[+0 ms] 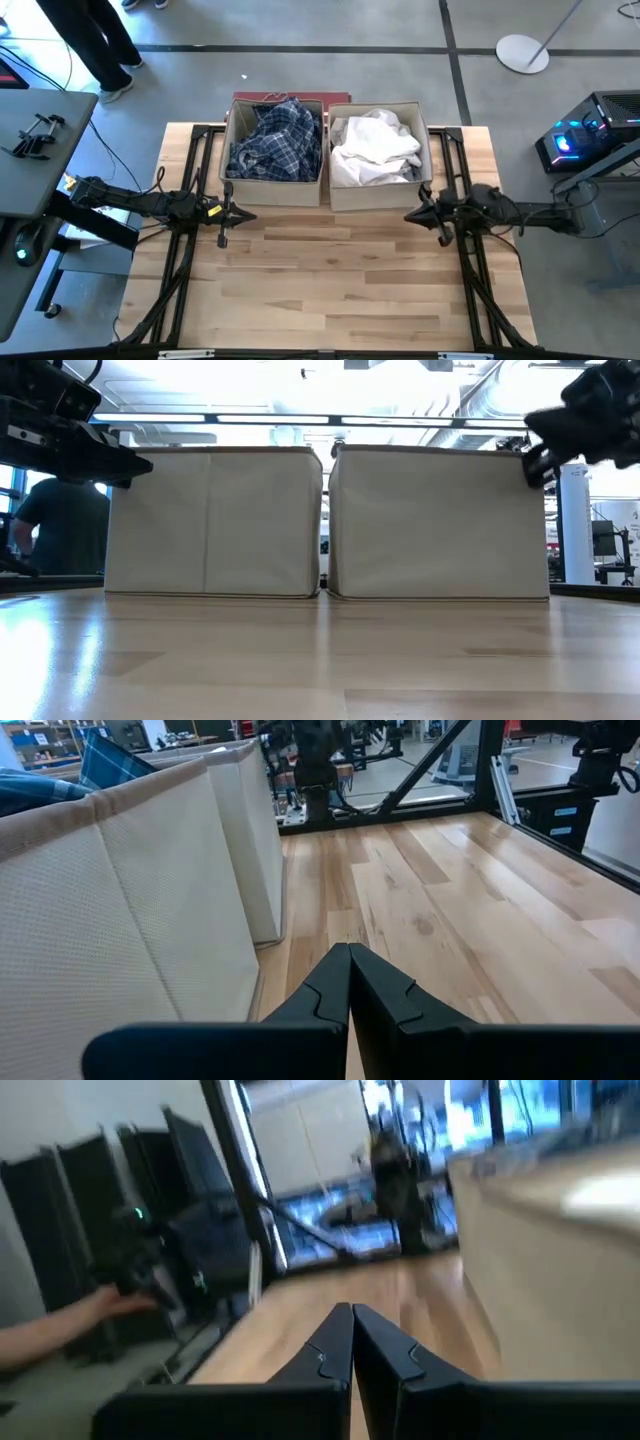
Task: Sort clothes
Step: Return to Home Position
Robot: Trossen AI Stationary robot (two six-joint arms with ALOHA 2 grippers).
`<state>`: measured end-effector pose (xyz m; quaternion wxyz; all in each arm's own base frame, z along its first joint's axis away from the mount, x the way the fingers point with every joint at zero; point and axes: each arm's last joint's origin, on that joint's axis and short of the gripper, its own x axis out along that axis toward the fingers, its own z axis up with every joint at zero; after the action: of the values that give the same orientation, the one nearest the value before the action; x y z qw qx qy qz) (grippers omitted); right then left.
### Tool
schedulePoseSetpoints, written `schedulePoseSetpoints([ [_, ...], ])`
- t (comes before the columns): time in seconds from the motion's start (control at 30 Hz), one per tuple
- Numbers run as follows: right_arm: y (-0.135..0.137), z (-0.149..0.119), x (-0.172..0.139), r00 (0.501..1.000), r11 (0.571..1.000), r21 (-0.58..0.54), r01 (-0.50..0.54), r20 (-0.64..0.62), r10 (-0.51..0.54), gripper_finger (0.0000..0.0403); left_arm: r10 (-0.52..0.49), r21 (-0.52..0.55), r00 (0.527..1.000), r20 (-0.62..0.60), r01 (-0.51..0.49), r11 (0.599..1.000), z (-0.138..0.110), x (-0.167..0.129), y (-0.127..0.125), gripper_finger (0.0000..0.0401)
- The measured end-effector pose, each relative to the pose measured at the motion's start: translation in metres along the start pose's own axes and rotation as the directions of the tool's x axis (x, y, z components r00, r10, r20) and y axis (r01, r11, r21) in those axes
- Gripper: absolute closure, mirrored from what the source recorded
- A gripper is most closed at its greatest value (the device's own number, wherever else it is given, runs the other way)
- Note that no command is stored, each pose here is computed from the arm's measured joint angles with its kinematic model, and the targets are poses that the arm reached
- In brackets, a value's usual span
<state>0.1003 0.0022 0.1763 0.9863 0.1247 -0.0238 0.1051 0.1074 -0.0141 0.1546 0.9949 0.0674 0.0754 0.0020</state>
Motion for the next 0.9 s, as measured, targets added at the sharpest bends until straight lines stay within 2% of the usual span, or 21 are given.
schedulePoseSetpoints([
  [0.13, 0.002, -0.014, 0.001, 0.990, 0.996, 0.013, 0.085, -0.111, -0.083, 0.0403, 0.000, 0.000, 1.000, 0.000, 0.000, 1.000, 0.000, 0.000, 0.000, 0.0401],
  [0.3, 0.007, -0.018, 0.003, 0.990, 0.995, -0.089, 0.053, -0.125, -0.064, 0.0403, 0.000, 0.002, 1.000, 0.000, 0.000, 1.000, 0.000, 0.000, 0.000, 0.0401],
  [0.57, 0.002, -0.012, 0.001, 0.991, 0.982, -0.156, 0.108, -0.060, -0.119, 0.0403, 0.000, 0.002, 1.000, 0.000, 0.000, 1.000, 0.000, 0.000, 0.000, 0.0401],
  [0.77, 0.004, -0.001, -0.003, 0.996, 0.980, -0.179, 0.082, 0.054, -0.074, 0.0403, 0.000, 0.002, 1.000, -0.001, 0.000, 1.000, 0.000, 0.000, 0.000, 0.0401],
  [0.9, 0.004, -0.003, -0.003, 0.996, 0.978, -0.192, 0.084, 0.031, -0.079, 0.0403, -0.001, 0.004, 1.000, -0.007, 0.001, 1.000, -0.001, 0.000, 0.000, 0.0401],
])
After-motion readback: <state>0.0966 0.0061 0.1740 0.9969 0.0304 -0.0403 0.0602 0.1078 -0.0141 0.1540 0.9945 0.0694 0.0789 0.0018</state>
